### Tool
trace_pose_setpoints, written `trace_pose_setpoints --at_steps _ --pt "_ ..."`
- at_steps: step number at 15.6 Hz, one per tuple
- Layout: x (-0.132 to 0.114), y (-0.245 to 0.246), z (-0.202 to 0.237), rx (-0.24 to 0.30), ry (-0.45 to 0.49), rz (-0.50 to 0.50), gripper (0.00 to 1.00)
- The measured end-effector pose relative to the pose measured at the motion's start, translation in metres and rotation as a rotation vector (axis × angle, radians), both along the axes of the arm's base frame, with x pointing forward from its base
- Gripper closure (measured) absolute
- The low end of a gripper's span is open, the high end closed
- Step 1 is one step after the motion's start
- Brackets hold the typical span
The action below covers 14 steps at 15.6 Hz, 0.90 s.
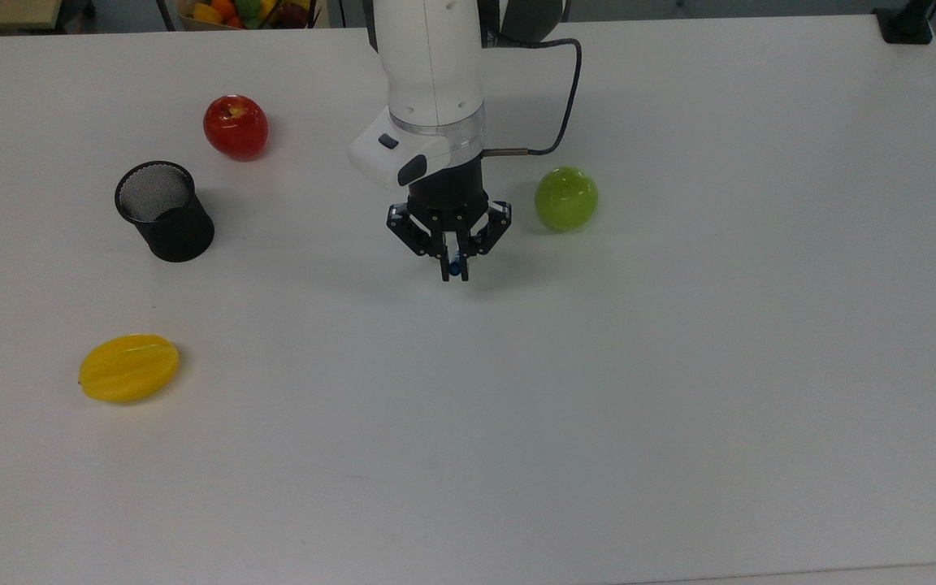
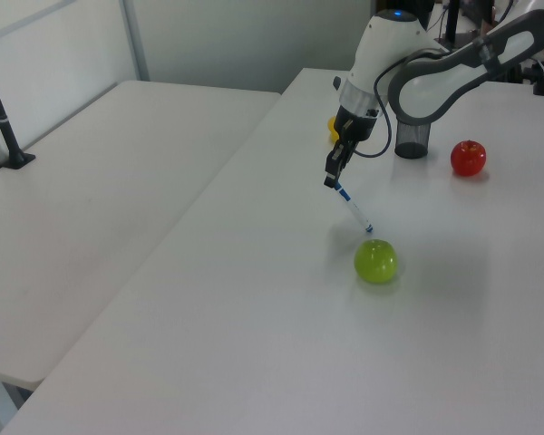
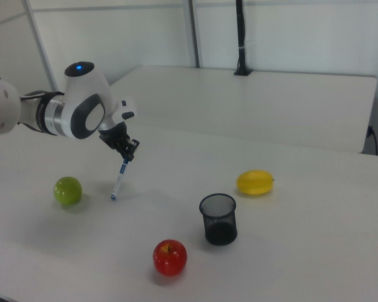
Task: Take marker pen
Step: 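Carry the marker toward the green apple and lower it to the table, then open the gripper to release the marker on the table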
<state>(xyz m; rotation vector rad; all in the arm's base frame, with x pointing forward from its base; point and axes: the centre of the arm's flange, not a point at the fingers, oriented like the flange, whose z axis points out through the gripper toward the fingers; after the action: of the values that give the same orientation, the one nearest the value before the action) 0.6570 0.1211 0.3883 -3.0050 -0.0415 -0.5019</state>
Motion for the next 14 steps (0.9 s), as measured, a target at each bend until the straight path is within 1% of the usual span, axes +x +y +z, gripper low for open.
trace_pose_setpoints --at_steps 5,6,9,10,11,13,14 --pt "0.004 0.026 -0.020 0.012 -0.049 0.033 0.82" --pt "0.005 0.027 -0.024 0.013 -0.052 0.035 0.75" --pt "0.006 0.028 -0.028 0.011 -0.053 0.038 0.44" --pt "0.006 0.028 -0.028 0.011 -0.055 0.038 0.37" --pt "0.007 0.028 -0.026 0.011 -0.058 0.038 0.21" --pt "0.008 0.028 -0.022 0.013 -0.066 0.037 0.19" --pt "0.010 0.027 -0.017 0.015 -0.075 0.035 0.12"
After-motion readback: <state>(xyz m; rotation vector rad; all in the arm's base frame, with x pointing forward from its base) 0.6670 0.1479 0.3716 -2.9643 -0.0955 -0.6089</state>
